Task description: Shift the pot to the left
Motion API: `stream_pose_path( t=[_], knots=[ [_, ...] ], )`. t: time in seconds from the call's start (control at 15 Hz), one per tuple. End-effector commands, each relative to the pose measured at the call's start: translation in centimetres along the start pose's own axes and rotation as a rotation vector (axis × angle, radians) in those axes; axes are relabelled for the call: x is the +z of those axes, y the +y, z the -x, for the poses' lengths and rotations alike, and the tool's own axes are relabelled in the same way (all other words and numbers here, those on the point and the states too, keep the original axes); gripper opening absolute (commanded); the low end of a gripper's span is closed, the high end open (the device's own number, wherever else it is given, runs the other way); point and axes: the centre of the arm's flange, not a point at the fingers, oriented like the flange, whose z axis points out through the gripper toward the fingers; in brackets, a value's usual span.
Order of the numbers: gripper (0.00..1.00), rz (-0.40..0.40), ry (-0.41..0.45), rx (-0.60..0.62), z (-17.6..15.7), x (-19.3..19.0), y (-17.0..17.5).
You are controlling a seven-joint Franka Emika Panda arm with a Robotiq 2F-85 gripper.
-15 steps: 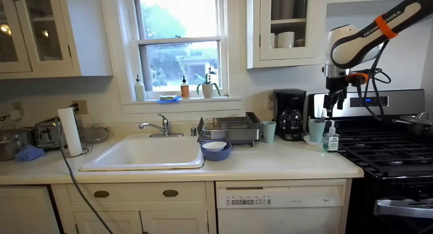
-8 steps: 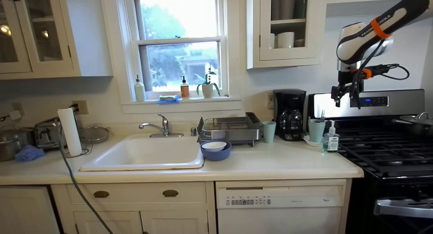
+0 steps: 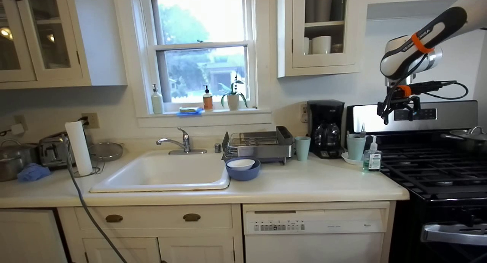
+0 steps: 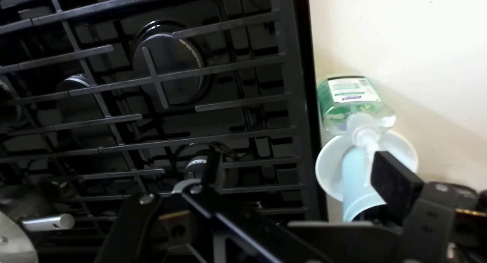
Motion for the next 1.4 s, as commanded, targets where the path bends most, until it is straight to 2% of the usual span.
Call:
stream_pose_path(
  t=[0.0,0.47,0.53,0.67,0.93,1.33],
  knots=[
    [1.00,0.024,0.026,0.199,-3.0,0.8,4.5],
    [1.00,0.088,0.050,0.571,-5.2,2.3,16.9],
    [1.00,0.060,0.036,0.481,-4.1,1.8,15.5],
    [1.00,0.066,0.033,0.493,-4.0,2.0,16.5],
    [1.00,0.062,0.035,0.475,-4.2,1.9,15.4],
    [1.00,0.062,0.035,0.476,-4.2,1.9,15.4]
  ],
)
